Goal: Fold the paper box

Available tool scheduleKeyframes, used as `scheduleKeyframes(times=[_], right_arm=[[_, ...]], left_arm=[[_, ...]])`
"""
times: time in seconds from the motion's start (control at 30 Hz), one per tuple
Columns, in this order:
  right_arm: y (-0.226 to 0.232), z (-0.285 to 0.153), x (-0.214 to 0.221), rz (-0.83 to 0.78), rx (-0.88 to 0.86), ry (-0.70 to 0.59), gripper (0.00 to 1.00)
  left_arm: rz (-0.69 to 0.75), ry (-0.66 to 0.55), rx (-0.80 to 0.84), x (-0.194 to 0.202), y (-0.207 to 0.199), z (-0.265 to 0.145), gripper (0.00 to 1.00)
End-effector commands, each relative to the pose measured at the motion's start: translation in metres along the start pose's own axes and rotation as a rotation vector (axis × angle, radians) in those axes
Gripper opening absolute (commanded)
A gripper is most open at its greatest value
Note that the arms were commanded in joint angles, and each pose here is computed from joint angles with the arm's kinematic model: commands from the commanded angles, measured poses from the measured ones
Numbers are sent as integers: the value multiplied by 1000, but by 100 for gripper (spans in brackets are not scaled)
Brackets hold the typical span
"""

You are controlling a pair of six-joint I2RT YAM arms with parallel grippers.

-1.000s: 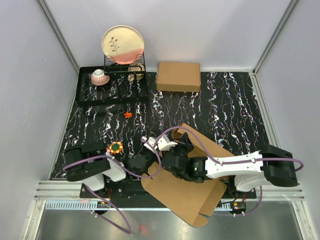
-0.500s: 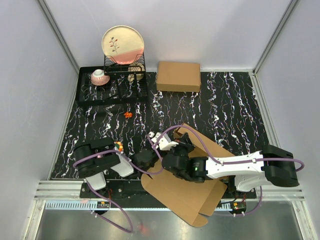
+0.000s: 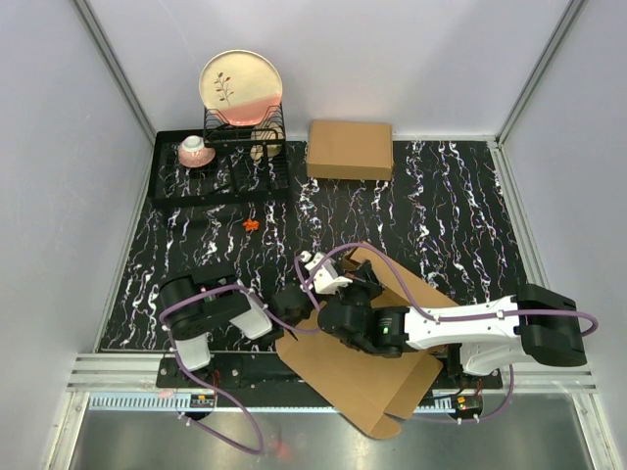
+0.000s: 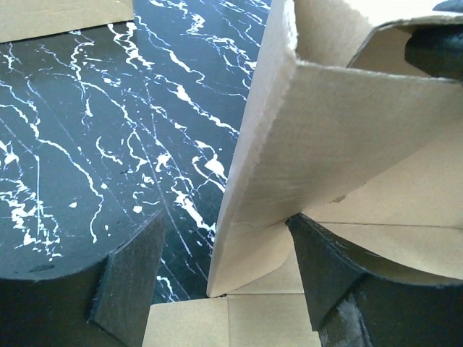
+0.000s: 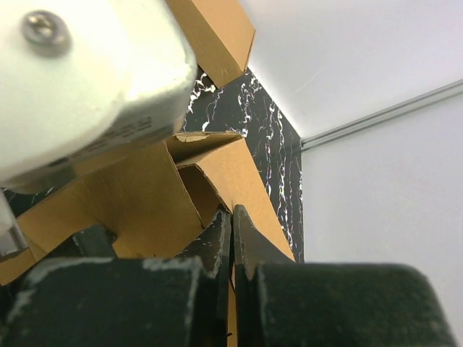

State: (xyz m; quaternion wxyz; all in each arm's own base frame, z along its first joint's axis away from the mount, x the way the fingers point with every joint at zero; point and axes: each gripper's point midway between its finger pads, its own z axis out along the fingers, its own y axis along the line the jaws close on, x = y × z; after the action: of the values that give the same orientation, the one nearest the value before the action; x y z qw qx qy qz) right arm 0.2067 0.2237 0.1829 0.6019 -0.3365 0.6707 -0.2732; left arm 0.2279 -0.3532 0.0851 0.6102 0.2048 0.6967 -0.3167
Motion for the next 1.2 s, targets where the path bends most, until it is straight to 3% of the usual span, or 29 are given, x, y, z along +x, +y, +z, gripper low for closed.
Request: scheduleKeyframes(times=[0.0,0.17,0.2,0.43,0.53,0.63,0.67,0.73,0.87,0.97,1.03,1.17], right_arm=[[23,-4,-5,90,-95,-32,0],[22,-5,-6,97,-95,-33,0],[22,-5,-5,94,-94,-33,0],[20,-5,-6,96,-87,-33,0],[18,-5,-7,98,-86,-35,0],[17,-5,-8,107,-92,-38,0],[16,-5,-9,109,-92,-39,0],[16,-6,-8,110,-92,-39,0],[17,-5,-9,109,-95,-39,0],[18,-6,-9,109,-99,-41,0],[19,-6,-9,107,-101,-40,0],[19,-6,-6,82,-104,-34,0]], left_arm=[[-122,-330,74,-88,-16,17,68],[-122,-328,96,-89,-19,17,46],[-120,-327,97,-88,-19,17,38],[-109,-329,102,-90,-19,14,15],[-106,-332,94,-91,-17,14,15],[-103,-339,82,-93,-15,14,31],[-102,-341,84,-94,-15,15,44],[-100,-343,82,-95,-14,15,55],[-100,-360,82,-101,-15,18,58],[-88,-373,89,-106,-17,21,50],[-83,-373,91,-105,-17,23,29],[-72,-376,94,-106,-18,25,8]])
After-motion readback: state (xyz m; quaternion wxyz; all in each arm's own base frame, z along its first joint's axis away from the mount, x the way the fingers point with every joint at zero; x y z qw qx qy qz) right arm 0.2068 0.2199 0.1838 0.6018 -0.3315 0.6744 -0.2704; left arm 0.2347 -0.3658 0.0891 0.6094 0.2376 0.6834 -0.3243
